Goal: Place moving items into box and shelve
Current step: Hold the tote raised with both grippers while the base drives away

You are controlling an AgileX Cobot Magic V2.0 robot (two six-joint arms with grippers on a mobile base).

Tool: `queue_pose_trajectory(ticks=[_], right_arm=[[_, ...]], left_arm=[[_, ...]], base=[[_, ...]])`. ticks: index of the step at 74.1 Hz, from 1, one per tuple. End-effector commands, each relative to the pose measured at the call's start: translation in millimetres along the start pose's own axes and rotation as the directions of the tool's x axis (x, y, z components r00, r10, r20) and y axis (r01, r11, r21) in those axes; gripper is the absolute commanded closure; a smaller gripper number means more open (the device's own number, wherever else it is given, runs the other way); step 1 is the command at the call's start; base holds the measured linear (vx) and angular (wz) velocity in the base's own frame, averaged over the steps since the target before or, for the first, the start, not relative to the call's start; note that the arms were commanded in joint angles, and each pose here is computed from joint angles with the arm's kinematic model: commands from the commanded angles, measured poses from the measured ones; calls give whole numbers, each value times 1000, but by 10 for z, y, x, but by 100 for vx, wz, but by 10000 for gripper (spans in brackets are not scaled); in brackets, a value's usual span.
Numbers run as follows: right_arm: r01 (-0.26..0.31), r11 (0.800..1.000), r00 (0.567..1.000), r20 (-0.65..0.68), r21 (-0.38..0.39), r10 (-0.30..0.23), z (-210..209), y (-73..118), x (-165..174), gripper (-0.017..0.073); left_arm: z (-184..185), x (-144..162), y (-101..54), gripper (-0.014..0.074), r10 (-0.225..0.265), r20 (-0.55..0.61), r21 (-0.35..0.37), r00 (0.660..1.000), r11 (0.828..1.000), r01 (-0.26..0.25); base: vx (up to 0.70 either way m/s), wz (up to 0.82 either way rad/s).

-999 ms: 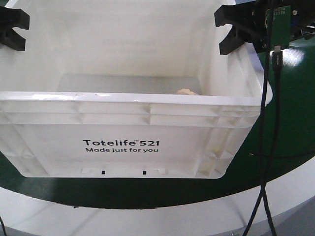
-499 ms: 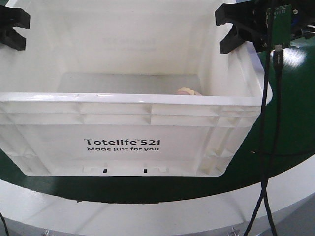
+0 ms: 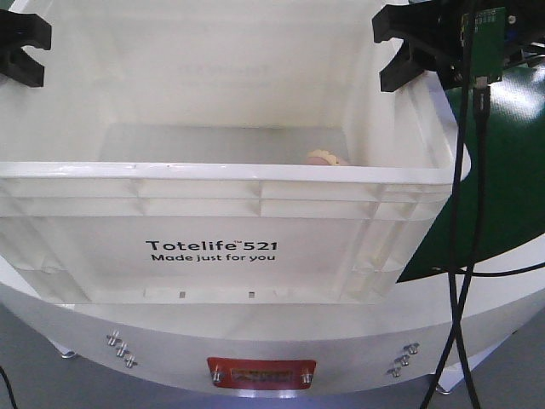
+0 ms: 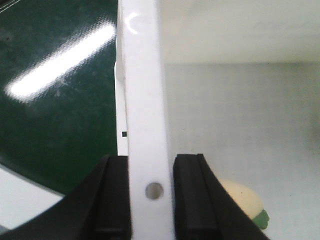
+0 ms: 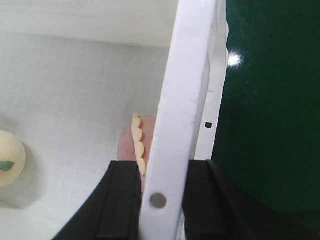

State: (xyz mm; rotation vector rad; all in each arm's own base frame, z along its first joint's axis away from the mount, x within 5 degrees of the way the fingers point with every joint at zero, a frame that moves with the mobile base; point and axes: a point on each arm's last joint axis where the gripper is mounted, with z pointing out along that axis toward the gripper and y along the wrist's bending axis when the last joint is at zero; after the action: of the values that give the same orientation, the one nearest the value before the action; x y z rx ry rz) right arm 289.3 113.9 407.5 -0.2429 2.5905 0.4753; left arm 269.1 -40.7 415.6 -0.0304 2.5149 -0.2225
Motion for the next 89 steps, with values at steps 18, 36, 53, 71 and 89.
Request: queue_pose_trajectory(ticks=[18,36,53,71,89], right_arm=[[-17,957,982,176,-289,71,-340,372,-88,566],[-17,957,983,169,-288,69,-338,372,-81,566],[-17,957,983,169,-288,69,-338,372,-81,566],[-17,957,983,169,-288,69,-338,372,-81,566],[-17,957,983,169,-288,69,-338,372,-82,566]], left_arm=[[-301,-103,-282,600,-89,165,247,982,968,47],[-299,-104,-276,600,-86,167,239,982,970,44],[-299,-104,-276,600,-86,167,239,982,970,44],[-299,-104,-276,600,-86,167,239,982,970,44],[-299,-104,-273,600,-84,168,237,982,971,43]], base=[[-18,24],[-19,41],[-19,51],[-19,62],[-18,68]])
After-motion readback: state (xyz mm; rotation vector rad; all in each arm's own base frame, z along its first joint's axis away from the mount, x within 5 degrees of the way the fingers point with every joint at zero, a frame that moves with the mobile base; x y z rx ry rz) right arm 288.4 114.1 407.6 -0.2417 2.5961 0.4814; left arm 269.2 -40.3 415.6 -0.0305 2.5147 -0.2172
